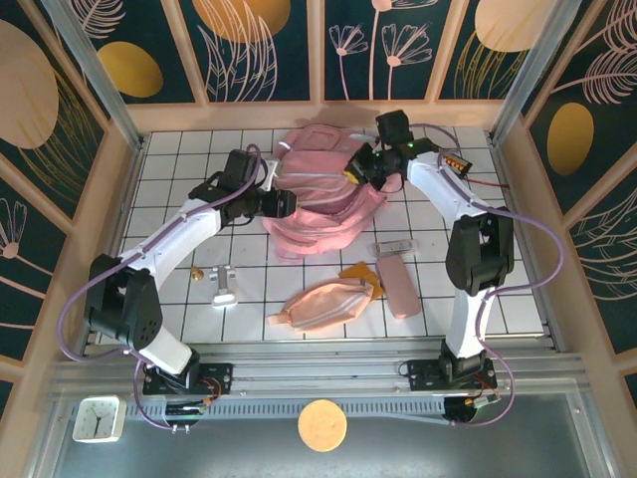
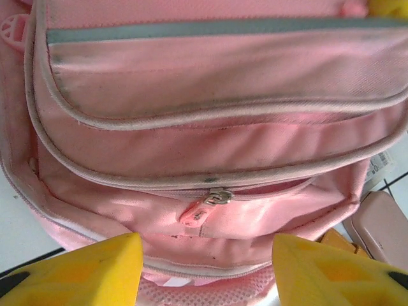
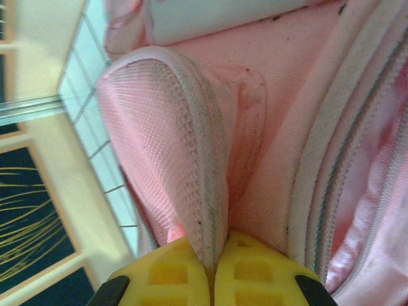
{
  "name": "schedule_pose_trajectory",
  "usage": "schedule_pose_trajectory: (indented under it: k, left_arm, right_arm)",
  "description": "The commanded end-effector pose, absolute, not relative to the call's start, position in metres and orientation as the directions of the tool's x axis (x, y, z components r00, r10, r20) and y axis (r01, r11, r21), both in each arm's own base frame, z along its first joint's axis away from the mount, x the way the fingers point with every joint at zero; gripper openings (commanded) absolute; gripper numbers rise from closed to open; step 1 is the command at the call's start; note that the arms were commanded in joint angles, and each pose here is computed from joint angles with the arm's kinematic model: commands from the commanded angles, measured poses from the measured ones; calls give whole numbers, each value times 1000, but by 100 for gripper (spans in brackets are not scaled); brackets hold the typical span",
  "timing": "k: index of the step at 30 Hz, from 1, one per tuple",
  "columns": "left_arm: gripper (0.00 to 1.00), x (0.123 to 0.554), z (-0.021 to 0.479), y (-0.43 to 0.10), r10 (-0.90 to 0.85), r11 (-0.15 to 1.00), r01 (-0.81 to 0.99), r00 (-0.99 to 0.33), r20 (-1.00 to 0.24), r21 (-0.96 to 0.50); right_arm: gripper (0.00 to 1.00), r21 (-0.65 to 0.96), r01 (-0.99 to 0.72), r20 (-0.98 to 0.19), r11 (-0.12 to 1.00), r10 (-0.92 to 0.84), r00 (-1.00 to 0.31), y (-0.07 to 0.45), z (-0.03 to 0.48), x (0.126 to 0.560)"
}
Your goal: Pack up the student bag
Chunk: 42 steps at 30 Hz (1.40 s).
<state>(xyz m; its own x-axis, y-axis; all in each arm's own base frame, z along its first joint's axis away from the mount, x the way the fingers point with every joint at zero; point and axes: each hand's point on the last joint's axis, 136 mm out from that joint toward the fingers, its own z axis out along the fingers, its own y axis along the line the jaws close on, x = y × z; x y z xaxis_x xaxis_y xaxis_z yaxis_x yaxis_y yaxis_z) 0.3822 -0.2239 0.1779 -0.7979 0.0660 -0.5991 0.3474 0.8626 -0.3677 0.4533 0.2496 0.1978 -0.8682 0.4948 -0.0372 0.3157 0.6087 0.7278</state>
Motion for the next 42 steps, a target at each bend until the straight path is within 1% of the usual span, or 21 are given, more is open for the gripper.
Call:
schedule_pose_trajectory:
  k: [1, 7, 10, 11, 21, 25, 28, 31, 35, 39, 42]
  left_arm:
    - [56, 385, 164, -220, 138, 879, 370, -802, -581, -302]
    - [55, 392, 148, -226, 187, 865, 412, -795, -577, -286]
    - [53, 397, 151, -232, 191, 852, 432, -781, -594, -295]
    - [52, 399, 141, -234, 197, 851, 432, -790, -580, -298]
    - [46, 412, 128, -248, 240, 822, 480, -780, -578, -307]
    - [42, 418, 139, -264, 220, 786, 505, -768, -601, -358]
    - [41, 414, 154, -273, 209, 744, 543, -744, -635, -390]
    - [40, 411, 147, -265, 256, 761, 556, -731, -633, -335]
    - [35, 407, 134, -251, 333, 776, 588, -689, -643, -227]
    - [35, 415, 133, -239, 339, 817, 562, -650, -680, -130]
    - [37, 419, 142, -235, 323, 835, 544, -606, -727, -82]
  right_arm:
    - [0, 856, 141, -133, 497, 477, -869, 264, 286, 467]
    - [0, 865, 126, -137, 486, 470, -872, 264, 299, 464]
    - [0, 864, 128, -138, 487, 473, -870, 262, 301, 463]
    - [0, 864, 128, -138, 487, 474, -870, 261, 302, 463]
    - [0, 865, 138, -126, 483, 474, -872, 262, 302, 461]
    - [0, 860, 143, -123, 490, 471, -873, 262, 298, 459]
    - [0, 860, 146, -121, 488, 475, -872, 260, 297, 461]
    - [0, 864, 145, -120, 483, 476, -871, 260, 298, 463]
    - [0, 868, 144, -114, 476, 473, -874, 261, 298, 465]
    - [0, 865, 145, -113, 480, 468, -876, 262, 298, 466]
    - [0, 860, 146, -115, 489, 464, -878, 261, 297, 466]
